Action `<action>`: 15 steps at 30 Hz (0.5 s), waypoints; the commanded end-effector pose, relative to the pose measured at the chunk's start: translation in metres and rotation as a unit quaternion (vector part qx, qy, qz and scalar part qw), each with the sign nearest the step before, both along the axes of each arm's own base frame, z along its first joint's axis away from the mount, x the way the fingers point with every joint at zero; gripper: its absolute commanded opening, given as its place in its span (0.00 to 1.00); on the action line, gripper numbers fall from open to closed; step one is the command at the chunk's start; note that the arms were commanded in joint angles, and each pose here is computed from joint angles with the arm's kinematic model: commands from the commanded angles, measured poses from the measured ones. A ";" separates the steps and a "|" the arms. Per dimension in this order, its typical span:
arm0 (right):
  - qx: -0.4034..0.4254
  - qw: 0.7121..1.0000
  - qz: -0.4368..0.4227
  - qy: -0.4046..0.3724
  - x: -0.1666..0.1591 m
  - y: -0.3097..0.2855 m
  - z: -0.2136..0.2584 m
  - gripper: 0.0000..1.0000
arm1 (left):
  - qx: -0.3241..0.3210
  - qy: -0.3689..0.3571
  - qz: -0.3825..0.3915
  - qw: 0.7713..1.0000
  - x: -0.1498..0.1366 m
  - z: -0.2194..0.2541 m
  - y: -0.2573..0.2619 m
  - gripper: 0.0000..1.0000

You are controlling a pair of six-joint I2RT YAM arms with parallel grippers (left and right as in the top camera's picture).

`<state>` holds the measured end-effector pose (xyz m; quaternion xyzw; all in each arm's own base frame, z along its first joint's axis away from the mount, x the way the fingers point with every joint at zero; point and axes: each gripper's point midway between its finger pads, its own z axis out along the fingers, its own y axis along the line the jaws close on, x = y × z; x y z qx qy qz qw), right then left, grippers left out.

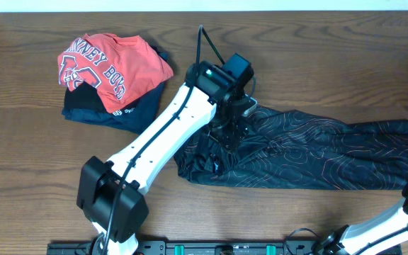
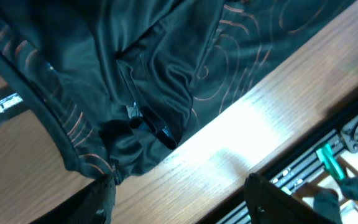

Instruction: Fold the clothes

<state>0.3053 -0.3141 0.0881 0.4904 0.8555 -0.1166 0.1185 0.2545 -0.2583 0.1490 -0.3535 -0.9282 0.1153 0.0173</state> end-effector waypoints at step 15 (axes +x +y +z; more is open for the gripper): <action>0.065 0.989 0.135 -0.016 0.012 0.016 -0.035 0.54 | 0.019 0.025 0.001 1.000 -0.016 -0.058 0.014 0.82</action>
